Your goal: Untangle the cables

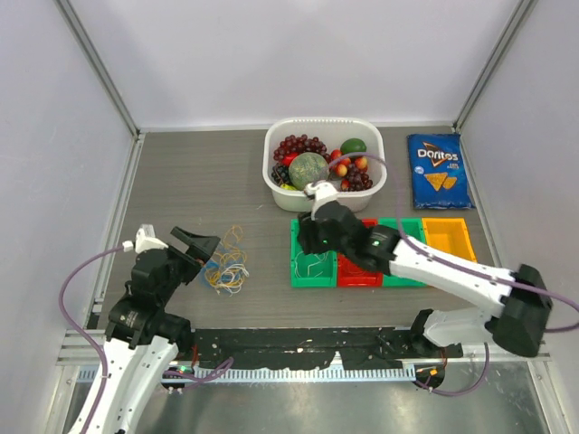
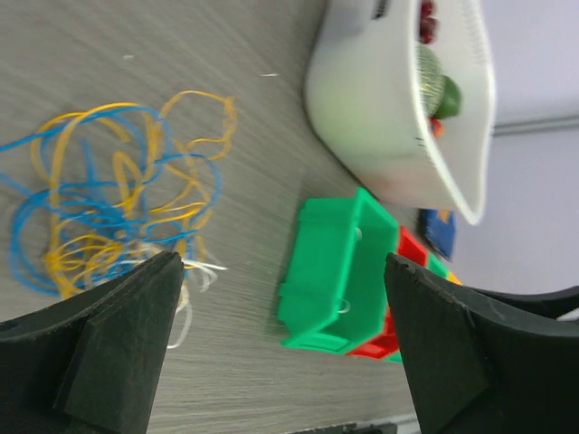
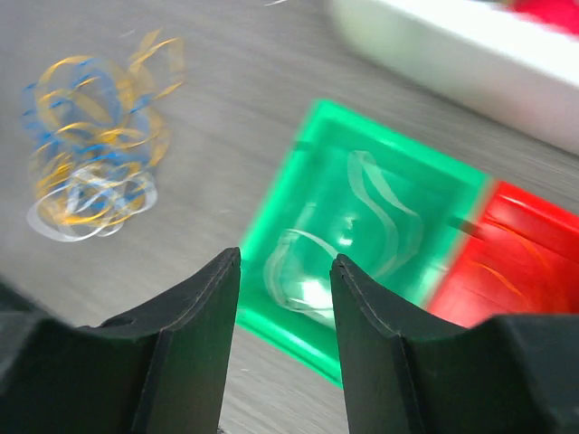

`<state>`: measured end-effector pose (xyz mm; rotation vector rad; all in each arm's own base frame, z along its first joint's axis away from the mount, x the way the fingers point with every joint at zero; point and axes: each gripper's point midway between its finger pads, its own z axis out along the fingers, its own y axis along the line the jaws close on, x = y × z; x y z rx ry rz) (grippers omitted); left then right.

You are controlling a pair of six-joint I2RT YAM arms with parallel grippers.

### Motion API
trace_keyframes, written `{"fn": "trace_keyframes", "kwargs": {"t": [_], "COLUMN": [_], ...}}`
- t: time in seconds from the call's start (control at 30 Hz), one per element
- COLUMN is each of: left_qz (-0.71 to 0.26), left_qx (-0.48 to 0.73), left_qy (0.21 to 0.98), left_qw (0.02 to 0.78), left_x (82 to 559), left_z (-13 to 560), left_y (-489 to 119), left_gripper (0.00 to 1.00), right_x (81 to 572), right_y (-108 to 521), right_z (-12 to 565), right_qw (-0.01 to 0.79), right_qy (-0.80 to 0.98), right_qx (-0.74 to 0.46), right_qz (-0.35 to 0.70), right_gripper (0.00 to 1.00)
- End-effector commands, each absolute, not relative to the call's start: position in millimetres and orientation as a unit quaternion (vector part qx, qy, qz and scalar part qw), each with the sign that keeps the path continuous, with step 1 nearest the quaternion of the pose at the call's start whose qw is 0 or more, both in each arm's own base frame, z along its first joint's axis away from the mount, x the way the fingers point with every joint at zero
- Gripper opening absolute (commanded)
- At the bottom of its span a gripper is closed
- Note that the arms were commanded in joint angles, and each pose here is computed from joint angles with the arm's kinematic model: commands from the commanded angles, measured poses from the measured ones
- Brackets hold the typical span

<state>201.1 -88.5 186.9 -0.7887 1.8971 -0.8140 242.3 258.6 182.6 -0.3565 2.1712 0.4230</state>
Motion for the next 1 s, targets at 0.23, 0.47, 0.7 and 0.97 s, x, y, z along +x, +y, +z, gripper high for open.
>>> {"fn": "trace_keyframes", "kwargs": {"t": [0.23, 0.47, 0.7, 0.97], "left_qz": [-0.213, -0.281, -0.265, -0.248], "left_qx": [-0.423, -0.379, -0.383, -0.39], "left_qy": [0.788, 0.811, 0.819, 0.823], "left_qw": [0.393, 0.346, 0.334, 0.33], "left_x": [184, 198, 200, 202], "left_z": [124, 103, 87, 71], "left_y": [-52, -91, -90, -86], "left_gripper": [0.89, 0.71, 0.71, 0.69], "right_x": [183, 192, 207, 215], "right_y": [441, 460, 472, 480], "right_z": [157, 127, 122, 110], "right_qw": [0.312, 0.312, 0.331, 0.33], "right_qy": [0.794, 0.792, 0.782, 0.779], "right_qx": [-0.337, -0.37, -0.396, -0.421], "right_qz": [0.398, 0.372, 0.349, 0.328], "right_gripper": [0.49, 0.48, 0.47, 0.43]}}
